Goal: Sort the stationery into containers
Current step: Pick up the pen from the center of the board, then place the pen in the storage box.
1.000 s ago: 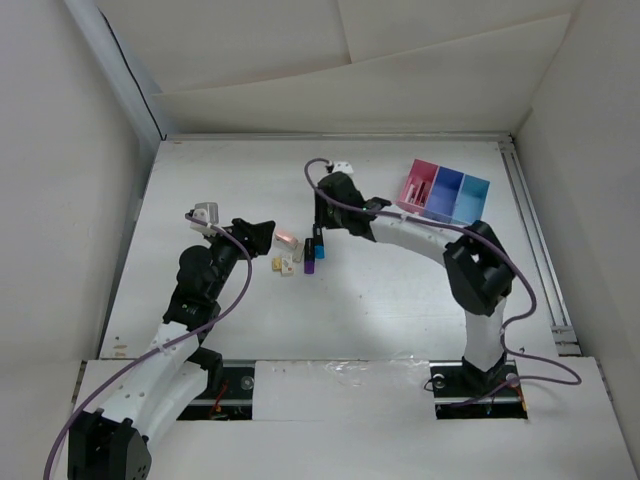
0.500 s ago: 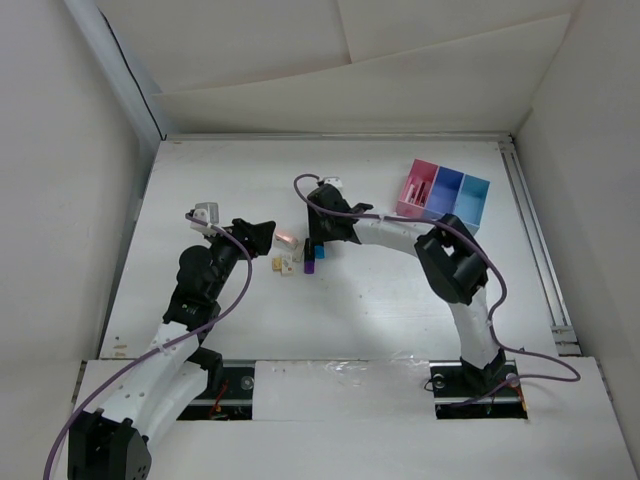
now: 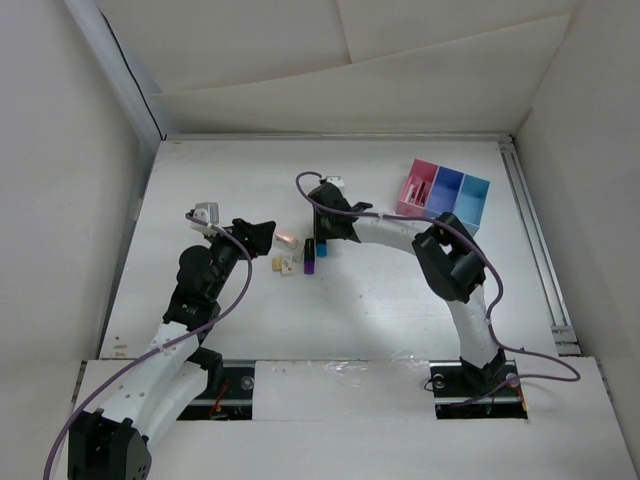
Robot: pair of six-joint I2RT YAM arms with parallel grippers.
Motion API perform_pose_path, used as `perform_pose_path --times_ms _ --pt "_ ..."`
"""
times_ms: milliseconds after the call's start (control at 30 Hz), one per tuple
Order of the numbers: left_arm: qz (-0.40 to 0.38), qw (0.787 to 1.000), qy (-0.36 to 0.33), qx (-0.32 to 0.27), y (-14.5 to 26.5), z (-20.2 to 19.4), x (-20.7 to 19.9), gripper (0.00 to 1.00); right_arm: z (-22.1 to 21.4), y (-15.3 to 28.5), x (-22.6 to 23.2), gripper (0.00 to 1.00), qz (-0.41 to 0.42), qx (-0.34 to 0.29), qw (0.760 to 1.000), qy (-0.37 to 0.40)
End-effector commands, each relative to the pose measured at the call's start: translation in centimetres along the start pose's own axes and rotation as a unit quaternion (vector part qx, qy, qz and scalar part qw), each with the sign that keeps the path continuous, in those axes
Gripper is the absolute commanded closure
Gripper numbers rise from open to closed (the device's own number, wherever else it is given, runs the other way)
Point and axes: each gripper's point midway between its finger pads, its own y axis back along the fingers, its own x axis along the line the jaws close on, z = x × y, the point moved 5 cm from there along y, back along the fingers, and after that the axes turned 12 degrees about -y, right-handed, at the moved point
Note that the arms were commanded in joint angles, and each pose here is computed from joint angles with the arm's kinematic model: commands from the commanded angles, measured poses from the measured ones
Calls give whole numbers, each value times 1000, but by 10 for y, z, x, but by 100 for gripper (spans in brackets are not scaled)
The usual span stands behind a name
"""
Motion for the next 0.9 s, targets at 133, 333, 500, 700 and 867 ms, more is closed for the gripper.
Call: perform_pose_path --times_ms 133,333,500,700,867 --pt "-22 999 0 -36 -2 25 -12 31 34 19 0 88 7 -53 998 -32" --pt "-22 999 0 -36 -2 25 -12 31 89 66 -18 88 20 -111 991 -68" --pt "-22 999 0 -36 -2 25 -12 31 134 109 -61 88 0 -172 979 -109" --pt "-22 999 0 -36 -2 25 -12 31 187 141 -149 88 -105 -259 946 -165" --pt "-22 999 0 -36 -2 25 -12 31 197 150 -202 88 -157 -272 926 -208"
